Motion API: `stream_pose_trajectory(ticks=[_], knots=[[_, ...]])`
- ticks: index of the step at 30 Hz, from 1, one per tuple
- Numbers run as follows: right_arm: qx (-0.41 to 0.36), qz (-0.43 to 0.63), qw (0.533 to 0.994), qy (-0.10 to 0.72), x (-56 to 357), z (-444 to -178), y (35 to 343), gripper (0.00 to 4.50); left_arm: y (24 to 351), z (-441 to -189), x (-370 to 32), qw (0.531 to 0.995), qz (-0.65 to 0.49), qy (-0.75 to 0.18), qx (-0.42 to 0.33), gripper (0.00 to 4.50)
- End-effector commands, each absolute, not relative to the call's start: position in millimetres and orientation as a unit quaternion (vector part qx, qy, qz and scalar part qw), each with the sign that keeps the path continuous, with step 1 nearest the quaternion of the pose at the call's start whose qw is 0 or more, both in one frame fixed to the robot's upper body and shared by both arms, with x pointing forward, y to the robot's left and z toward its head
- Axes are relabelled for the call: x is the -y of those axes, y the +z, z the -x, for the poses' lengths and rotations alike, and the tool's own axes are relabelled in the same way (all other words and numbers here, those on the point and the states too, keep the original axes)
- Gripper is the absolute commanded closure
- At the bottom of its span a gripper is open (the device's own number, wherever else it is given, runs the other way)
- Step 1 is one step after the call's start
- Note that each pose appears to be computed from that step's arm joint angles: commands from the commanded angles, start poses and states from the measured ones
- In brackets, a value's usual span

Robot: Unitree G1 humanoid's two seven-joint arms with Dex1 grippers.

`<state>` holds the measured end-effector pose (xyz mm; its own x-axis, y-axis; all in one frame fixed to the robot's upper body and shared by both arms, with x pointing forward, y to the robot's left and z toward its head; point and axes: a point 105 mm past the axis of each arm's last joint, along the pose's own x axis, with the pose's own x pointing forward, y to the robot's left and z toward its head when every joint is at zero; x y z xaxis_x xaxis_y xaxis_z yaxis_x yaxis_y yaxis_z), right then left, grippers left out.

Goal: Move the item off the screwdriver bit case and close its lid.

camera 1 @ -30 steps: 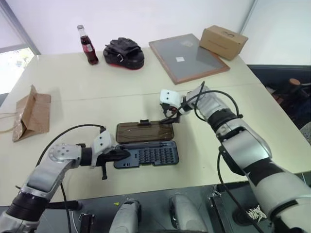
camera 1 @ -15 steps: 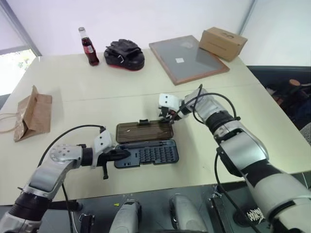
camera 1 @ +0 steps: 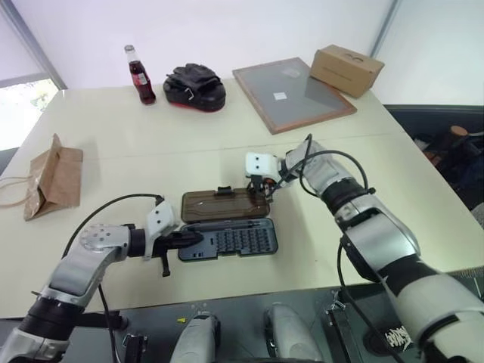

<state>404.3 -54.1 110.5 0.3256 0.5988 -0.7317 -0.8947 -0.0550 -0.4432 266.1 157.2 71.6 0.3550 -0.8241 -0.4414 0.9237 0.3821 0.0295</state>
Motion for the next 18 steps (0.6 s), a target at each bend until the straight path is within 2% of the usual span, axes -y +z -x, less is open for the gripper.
stream_pose_trajectory(ticks=[1,8,18], knots=[[-0.09,0.517,0.678,0.514,55,-411,139,4.47,36,-259,-172,0.811,-0.135,-0.508,-0.258,4.5],[-0.019,0.526,0.693,0.493,48,-378,158,4.47,35,-260,-170,0.812,-0.133,-0.507,-0.257,4.5],[-0.006,0.507,0.716,0.48,52,-329,169,4.47,32,-265,-170,0.815,-0.13,-0.503,-0.257,4.5]])
